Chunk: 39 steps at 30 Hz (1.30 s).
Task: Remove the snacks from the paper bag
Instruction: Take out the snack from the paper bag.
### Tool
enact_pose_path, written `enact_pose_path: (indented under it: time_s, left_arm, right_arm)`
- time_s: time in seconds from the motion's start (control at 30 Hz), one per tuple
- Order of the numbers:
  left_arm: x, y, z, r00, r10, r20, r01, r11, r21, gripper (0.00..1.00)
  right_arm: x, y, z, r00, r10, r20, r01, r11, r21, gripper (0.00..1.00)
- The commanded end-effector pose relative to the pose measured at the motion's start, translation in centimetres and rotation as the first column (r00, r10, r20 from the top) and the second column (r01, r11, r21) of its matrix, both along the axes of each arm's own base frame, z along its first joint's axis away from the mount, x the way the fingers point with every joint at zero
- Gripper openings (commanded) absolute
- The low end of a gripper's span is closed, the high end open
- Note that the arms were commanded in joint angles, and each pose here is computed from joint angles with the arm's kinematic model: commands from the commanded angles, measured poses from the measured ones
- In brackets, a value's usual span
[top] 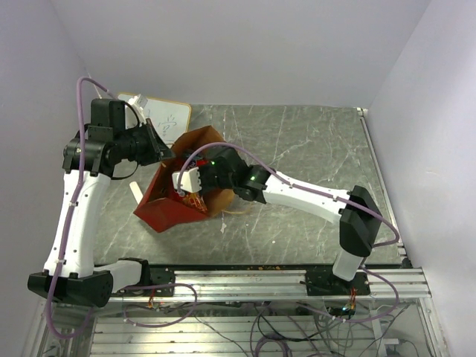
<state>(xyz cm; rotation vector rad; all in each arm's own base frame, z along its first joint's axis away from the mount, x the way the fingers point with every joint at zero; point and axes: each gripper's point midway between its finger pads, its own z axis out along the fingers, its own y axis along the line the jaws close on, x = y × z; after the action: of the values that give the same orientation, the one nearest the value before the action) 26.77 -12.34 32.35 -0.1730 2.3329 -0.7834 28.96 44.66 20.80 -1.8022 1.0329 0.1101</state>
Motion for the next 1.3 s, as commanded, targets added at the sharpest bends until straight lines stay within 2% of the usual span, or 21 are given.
enact_pose_path:
  time_s: [0.0,0.93,1.27]
  left_arm:
    - [-0.4,0.4,1.3,0.999,0.014,0.048,-0.015,1.0,0.018,0.07]
    - [-0.3,0.3,1.4,0.999,0.008,0.044,-0.009,1.0,0.017,0.07]
    - [-0.2,0.3,1.2,0.999,0.008,0.045,-0.009,1.0,0.018,0.07]
  right_arm:
    - [0.8,0.3,11.3,0.989,-0.044,0.142,0.006,0.968,0.252,0.0]
    - [1.2,-1.3,16.5,0.974,-0.092,0.208,0.021,0.948,0.319,0.0]
    - [1.4,-2.1,20.1,0.959,-0.126,0.255,0.024,0.928,0.371,0.0]
